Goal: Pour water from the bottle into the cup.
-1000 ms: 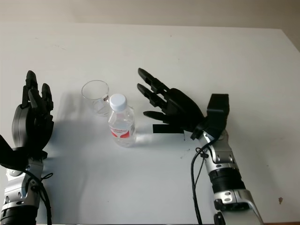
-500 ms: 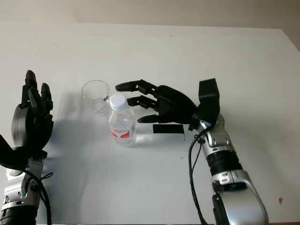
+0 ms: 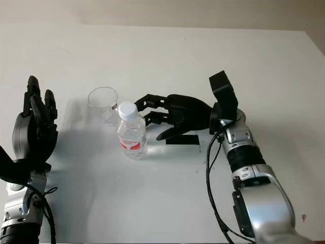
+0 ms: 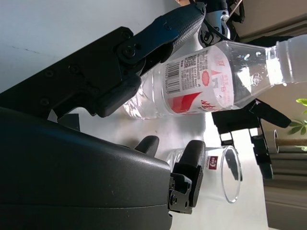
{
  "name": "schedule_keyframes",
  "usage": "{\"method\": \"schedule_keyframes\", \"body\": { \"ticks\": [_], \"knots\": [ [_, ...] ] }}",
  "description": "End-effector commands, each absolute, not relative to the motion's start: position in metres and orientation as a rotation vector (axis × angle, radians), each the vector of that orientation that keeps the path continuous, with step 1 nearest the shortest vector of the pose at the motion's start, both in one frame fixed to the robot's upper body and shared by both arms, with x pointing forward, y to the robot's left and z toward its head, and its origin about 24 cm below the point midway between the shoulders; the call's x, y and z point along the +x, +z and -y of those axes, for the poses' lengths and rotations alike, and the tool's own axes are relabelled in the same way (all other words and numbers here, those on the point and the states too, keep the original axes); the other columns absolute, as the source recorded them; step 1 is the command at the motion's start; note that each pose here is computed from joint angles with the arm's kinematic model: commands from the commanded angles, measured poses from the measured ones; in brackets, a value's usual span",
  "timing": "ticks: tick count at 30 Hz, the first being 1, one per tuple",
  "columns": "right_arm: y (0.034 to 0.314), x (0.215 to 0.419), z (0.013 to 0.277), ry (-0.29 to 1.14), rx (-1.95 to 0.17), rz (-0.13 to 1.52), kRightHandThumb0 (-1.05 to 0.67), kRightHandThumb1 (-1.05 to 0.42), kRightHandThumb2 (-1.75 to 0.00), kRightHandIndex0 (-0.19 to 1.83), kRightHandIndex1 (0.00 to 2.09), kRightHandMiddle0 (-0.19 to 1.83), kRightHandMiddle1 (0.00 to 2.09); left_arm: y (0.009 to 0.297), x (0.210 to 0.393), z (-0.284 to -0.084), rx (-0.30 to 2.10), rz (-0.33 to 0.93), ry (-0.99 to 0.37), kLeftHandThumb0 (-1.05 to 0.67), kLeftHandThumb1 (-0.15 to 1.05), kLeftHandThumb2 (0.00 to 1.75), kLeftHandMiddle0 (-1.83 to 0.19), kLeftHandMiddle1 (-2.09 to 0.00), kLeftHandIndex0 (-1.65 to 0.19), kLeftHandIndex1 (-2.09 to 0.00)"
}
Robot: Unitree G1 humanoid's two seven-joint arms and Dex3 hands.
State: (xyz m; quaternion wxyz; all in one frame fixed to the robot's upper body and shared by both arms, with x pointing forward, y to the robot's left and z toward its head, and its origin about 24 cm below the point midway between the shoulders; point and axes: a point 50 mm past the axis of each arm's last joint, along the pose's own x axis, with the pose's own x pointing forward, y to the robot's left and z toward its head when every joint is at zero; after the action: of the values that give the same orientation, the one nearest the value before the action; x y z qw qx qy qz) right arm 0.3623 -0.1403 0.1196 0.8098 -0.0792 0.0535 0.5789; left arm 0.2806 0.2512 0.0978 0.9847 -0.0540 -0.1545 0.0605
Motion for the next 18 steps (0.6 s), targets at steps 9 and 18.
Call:
{"method": "schedule_keyframes", "body": {
  "ticks": [9, 18],
  "knots": [
    [0.117, 0.356, 0.117, 1.349, -0.175, -0.078, -0.76, -0.74, -0.05, -0.01, 0.98, -0.16, 1.14, 0.098, 0.280, -0.250, -0.105, 0.316, 0.122, -0.78, 1.05, 0.71, 0.18, -0.05, 0.19, 0.00],
    [0.112, 0.351, 0.098, 1.390, -0.190, -0.083, -0.77, -0.72, -0.05, 0.06, 0.93, -0.08, 1.08, 0.097, 0.281, -0.249, -0.112, 0.312, 0.125, -0.79, 1.05, 0.71, 0.18, -0.05, 0.19, 0.00]
  ]
}}
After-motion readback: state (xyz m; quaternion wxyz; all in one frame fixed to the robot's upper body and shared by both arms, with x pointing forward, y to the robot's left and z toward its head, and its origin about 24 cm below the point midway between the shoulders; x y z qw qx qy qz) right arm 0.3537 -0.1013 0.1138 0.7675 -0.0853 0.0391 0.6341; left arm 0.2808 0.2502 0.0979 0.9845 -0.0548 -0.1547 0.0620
